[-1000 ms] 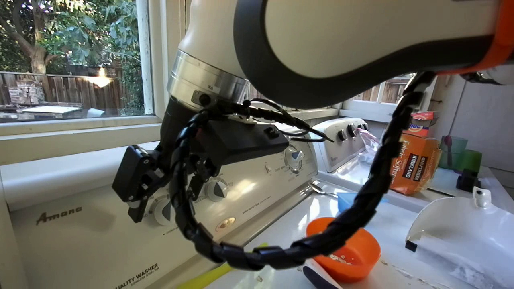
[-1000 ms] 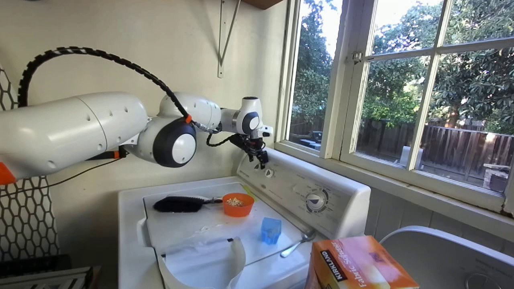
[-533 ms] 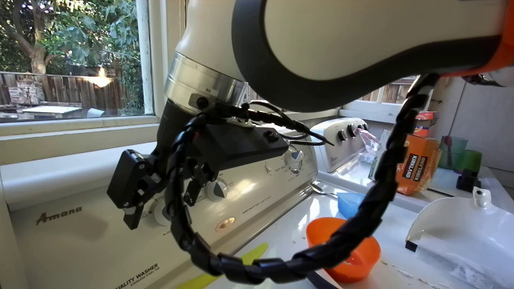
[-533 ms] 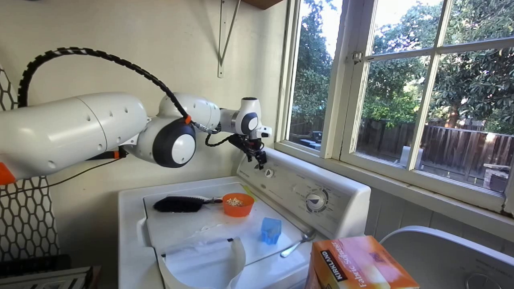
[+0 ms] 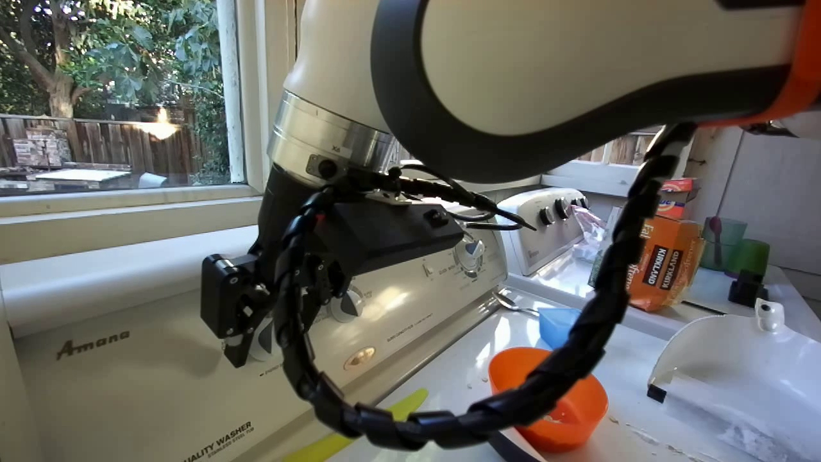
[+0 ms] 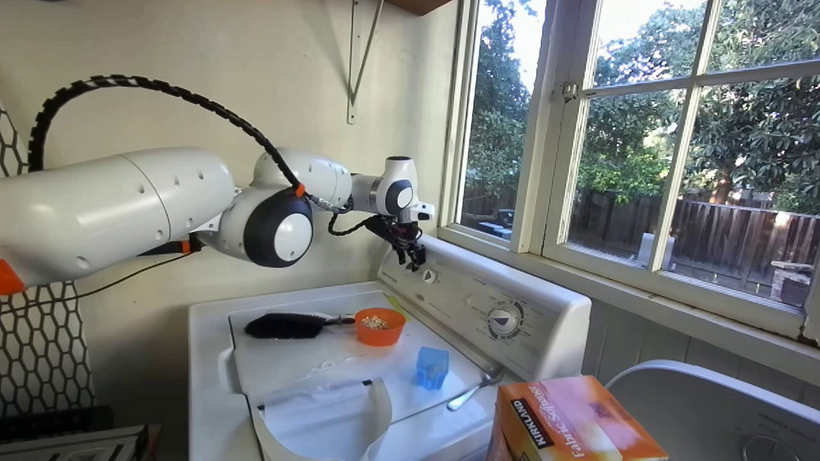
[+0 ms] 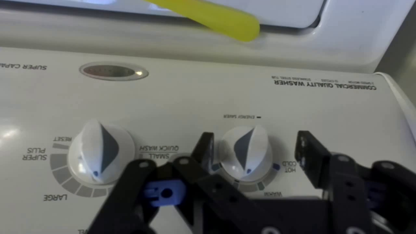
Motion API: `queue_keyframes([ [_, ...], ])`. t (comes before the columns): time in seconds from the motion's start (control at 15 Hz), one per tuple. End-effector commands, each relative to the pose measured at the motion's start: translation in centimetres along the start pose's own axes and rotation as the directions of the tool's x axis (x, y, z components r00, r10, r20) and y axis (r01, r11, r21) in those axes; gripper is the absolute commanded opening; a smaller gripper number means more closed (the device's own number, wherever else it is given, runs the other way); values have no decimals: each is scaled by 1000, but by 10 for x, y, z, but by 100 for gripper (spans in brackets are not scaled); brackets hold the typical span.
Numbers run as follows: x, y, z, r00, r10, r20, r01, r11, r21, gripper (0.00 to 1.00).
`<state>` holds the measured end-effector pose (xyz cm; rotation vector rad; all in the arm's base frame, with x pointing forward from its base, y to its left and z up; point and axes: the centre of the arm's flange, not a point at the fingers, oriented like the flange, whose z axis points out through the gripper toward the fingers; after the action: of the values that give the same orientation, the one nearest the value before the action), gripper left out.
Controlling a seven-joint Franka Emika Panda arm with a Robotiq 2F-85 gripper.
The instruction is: Rotate the button of the device anticlockwise
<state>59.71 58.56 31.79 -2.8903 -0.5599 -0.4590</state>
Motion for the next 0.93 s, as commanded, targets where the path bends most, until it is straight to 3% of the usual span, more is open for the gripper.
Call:
queue_keyframes([
  [0.0, 5, -5, 7, 1000, 4, -4, -5, 1000, -11, 37],
  [0.2, 4, -6, 6, 1000, -1, -2, 1, 1000, -15, 16],
  [0.4, 3, -9, 6, 1000, -13, 4, 14, 1000, -23, 7],
  [0.87, 7, -10, 3, 993, -106, 47, 109, 992, -70, 5],
])
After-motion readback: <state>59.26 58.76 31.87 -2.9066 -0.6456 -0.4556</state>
